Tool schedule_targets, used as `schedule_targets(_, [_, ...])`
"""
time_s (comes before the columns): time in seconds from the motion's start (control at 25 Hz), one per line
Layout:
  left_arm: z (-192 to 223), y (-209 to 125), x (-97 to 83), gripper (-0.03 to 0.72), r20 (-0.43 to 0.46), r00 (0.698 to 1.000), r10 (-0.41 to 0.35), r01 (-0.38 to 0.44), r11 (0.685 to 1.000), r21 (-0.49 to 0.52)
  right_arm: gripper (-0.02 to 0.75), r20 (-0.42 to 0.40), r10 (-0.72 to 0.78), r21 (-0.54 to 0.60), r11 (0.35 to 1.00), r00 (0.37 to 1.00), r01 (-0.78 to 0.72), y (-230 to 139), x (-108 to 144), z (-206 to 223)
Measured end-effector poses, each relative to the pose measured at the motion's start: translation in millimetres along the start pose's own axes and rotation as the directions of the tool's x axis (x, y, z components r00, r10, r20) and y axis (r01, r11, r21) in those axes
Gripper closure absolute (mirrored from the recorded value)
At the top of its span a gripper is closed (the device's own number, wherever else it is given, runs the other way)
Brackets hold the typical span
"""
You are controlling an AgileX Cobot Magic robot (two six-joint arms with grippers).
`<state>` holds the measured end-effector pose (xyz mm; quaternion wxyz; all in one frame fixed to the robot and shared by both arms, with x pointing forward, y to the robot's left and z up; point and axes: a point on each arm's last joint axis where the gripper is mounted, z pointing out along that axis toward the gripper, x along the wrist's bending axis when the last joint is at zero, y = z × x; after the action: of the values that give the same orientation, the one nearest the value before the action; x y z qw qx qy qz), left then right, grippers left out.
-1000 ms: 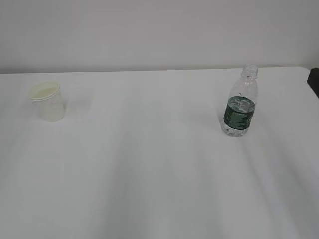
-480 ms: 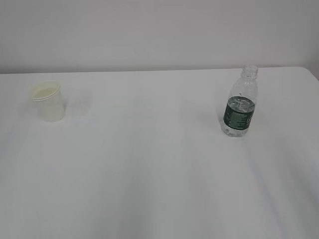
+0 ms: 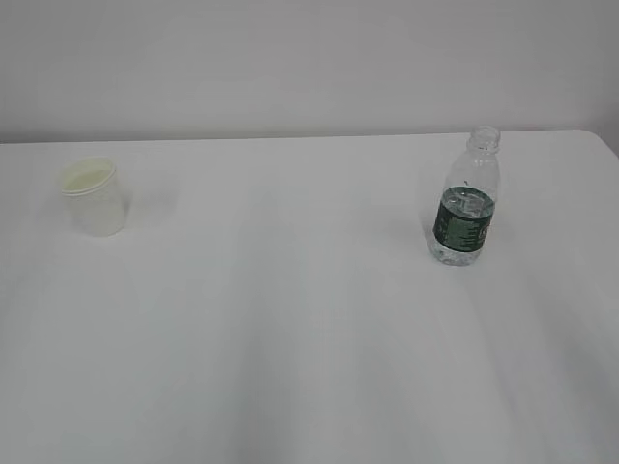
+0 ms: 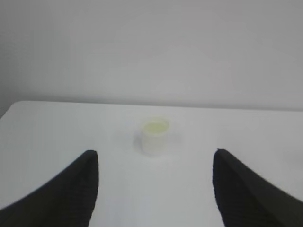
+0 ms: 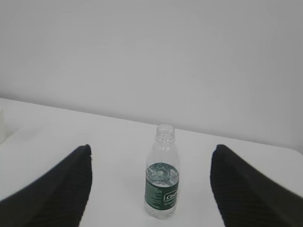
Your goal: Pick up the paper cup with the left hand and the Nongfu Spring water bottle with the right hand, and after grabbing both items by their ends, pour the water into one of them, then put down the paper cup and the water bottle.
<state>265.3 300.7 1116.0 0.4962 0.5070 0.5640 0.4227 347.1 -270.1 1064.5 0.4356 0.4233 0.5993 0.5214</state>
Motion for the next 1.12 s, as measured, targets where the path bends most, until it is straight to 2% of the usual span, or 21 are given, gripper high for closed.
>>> schedule_targets(0.28, [-5.3, -13.9, -0.1, 0.154, 0.01, 0.999, 0.041, -0.042, 0.991, 0.129, 0.144, -0.03, -0.009, 0.01, 1.0, 1.0, 0.009, -0.7, 2.7, -5.2])
schedule_targets(0.52, [-27.6, -22.5, 0.6, 0.171, 0.019, 0.999, 0.048, -0.05, 0.995, 0.09, 0.145, -0.03, -0.039, 0.001, 0.999, 0.999, 0.039, 0.0, 2.7, -6.7])
schedule_targets(0.64, [-37.8, -26.9, 0.3, 0.173, 0.03, 0.999, 0.044, -0.046, 0.997, 0.067, 0.145, -0.032, -0.005, 0.002, 1.0, 0.999, 0.005, 0.1, 2.9, -6.7])
schedule_targets(0.8, [-38.4, -29.7, -1.1, 0.174, 0.046, 0.998, 0.038, -0.042, 0.994, 0.101, 0.145, -0.034, 0.047, 0.001, 0.999, 0.998, -0.047, 0.3, 3.1, -6.7])
schedule_targets(1.12, [-38.6, -31.3, -1.7, 0.174, 0.054, 0.998, 0.042, -0.049, 0.992, 0.118, 0.145, -0.047, 0.025, 0.012, 1.0, 0.999, -0.024, -0.7, 4.2, -6.9])
